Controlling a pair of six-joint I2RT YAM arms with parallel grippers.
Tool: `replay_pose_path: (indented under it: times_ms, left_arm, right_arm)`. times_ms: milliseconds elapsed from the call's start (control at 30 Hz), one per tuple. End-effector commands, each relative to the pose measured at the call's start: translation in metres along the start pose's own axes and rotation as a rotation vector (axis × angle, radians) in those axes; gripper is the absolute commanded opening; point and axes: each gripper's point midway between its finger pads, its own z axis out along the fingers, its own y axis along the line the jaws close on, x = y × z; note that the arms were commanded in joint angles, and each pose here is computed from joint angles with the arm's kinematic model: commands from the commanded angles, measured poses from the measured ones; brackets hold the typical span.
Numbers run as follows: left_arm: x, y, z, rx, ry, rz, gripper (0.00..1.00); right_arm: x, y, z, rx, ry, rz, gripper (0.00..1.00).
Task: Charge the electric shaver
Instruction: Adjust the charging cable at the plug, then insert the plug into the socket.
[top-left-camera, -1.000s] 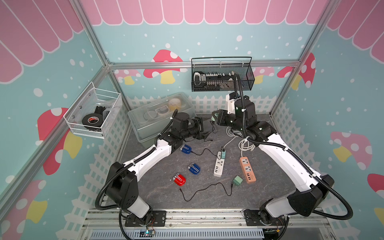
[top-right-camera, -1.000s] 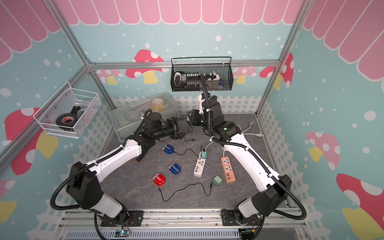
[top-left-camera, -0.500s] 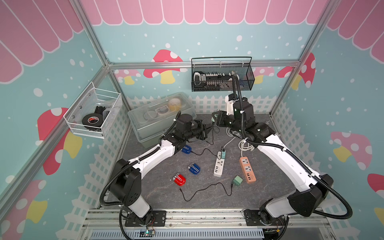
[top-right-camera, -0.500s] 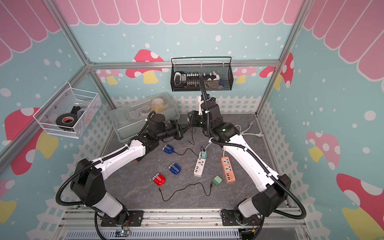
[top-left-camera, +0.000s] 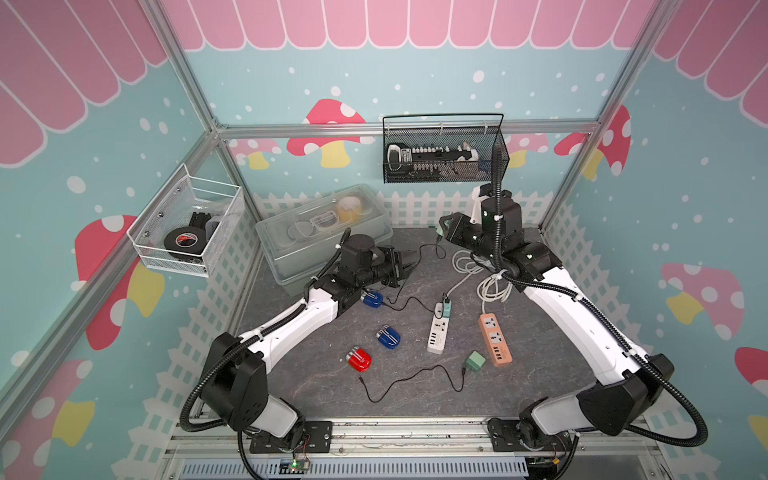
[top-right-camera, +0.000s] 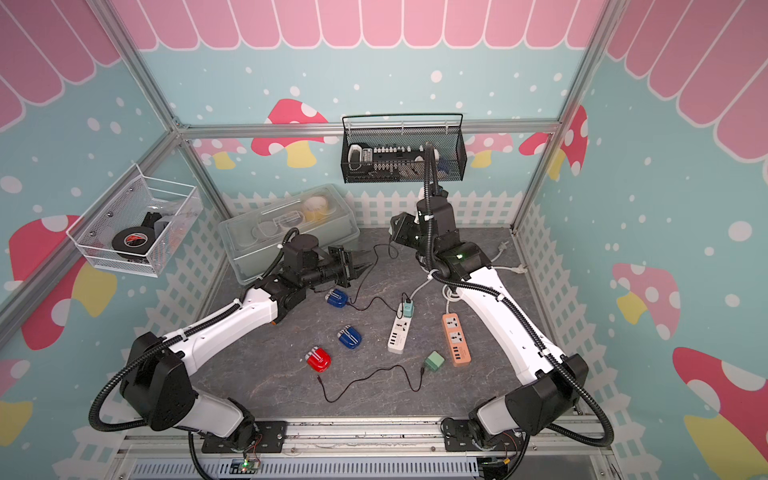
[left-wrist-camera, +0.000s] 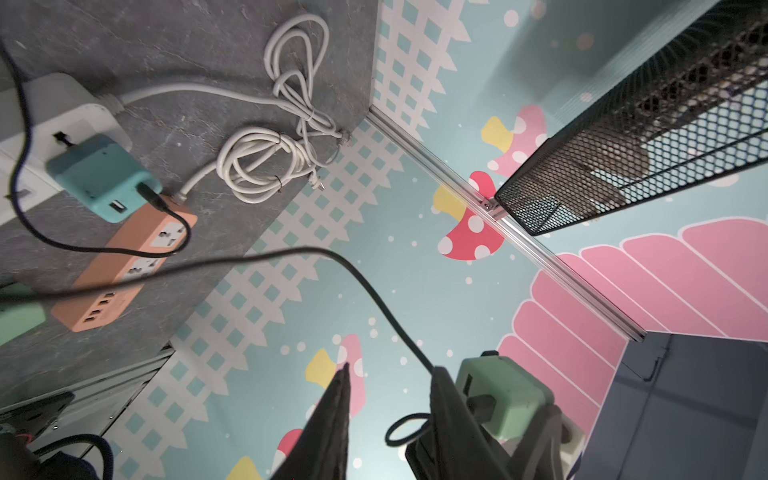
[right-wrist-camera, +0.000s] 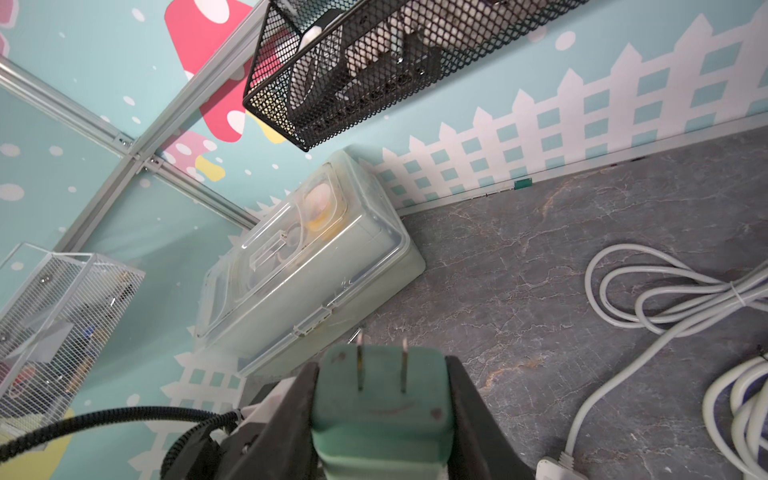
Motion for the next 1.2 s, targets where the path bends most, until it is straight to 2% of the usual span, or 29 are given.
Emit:
replay_pose_path:
  times_ms: [0,100,200,267,333,433,500,567,667,733,867,967,1067,1167]
  left_arm:
    - [0.006,0.012,-0.007,-0.032,0.014,0.001,0.35]
    - [0.009,0.002,-0.017,-0.001,-0.005,0.03,0.37]
    - [0.017,-0.022,-0.026,0.019,-0.025,0.091,0.48]
    - [0.029,-0.037,-0.022,0.048,-0.003,0.093,0.49]
    - [0.043,-0.054,-0.015,0.098,0.019,0.071,0.49]
    - [0.062,-0.086,-0.005,0.236,0.04,0.055,0.49]
    - [0.071,-0.115,-0.001,0.285,0.073,0.215,0.48]
    - [0.067,-0.122,-0.003,0.203,0.065,0.387,0.47]
    - [0.046,-0.118,-0.019,0.099,-0.041,0.652,0.47]
    - [0.039,-0.112,-0.024,0.06,-0.069,0.837,0.47]
    - [0.047,-0.099,-0.024,0.028,-0.077,1.237,0.49]
    - [0.063,-0.092,-0.018,0.027,-0.073,1.476,0.55]
    - [0.075,-0.082,-0.007,0.023,-0.025,1.587,0.6]
    - [0.068,-0.066,0.001,-0.065,-0.007,1.638,0.61]
  right_arm:
    - [0.003,-0.008,0.004,0.038,0.032,0.147,0.0]
    - [-0.001,-0.011,0.003,0.028,-0.008,0.167,0.0]
    - [-0.006,-0.008,0.0,-0.02,-0.073,0.122,0.0]
    - [-0.005,-0.012,0.002,-0.044,-0.11,0.122,0.0]
    - [-0.002,-0.017,0.006,-0.092,-0.131,0.197,0.0]
    - [0.003,-0.022,0.018,-0.182,-0.12,0.4,0.0]
    - [0.009,-0.021,0.031,-0.212,-0.028,0.52,0.0]
    - [0.008,-0.015,0.032,-0.198,0.037,0.538,0.0]
    - [0.015,-0.019,0.033,-0.133,0.145,0.6,0.0]
    - [0.027,-0.025,0.032,-0.079,0.227,0.664,0.0]
    - [0.051,-0.028,0.028,-0.032,0.351,0.759,0.0]
    - [0.064,-0.028,0.026,-0.005,0.426,0.799,0.0]
    - [0.069,-0.027,0.022,0.018,0.464,0.816,0.0]
    - [0.071,-0.026,0.022,0.021,0.483,0.845,0.0]
